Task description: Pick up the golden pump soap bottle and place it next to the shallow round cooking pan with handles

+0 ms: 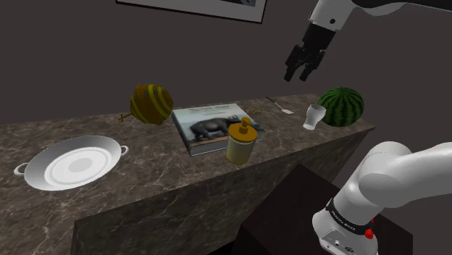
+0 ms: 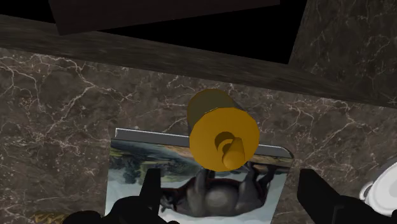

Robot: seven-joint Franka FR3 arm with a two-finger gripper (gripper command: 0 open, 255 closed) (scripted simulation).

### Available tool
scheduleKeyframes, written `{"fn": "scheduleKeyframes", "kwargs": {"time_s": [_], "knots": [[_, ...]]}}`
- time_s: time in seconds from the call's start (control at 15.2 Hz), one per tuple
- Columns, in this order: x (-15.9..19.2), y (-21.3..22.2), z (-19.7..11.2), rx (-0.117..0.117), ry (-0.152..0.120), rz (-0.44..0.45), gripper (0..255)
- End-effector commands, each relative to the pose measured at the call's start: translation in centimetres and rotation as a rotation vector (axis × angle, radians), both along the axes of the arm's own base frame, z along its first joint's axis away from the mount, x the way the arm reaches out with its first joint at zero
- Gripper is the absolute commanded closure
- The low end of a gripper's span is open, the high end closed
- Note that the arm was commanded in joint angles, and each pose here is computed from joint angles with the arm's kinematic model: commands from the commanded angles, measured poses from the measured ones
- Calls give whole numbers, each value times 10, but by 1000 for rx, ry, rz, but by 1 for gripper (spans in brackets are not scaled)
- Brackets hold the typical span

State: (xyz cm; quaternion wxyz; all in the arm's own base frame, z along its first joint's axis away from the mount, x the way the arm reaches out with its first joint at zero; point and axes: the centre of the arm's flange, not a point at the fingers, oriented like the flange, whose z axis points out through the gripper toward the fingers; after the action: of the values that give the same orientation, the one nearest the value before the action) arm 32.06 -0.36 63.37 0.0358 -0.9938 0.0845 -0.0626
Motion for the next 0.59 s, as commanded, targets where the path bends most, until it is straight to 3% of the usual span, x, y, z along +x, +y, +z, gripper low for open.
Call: {"fn": "scheduleKeyframes", "kwargs": {"time_s": [0.0, 0.53], "knots": [[0, 0, 0, 0, 0, 0, 0], [56, 29, -88, -39, 16, 31, 0]]}}
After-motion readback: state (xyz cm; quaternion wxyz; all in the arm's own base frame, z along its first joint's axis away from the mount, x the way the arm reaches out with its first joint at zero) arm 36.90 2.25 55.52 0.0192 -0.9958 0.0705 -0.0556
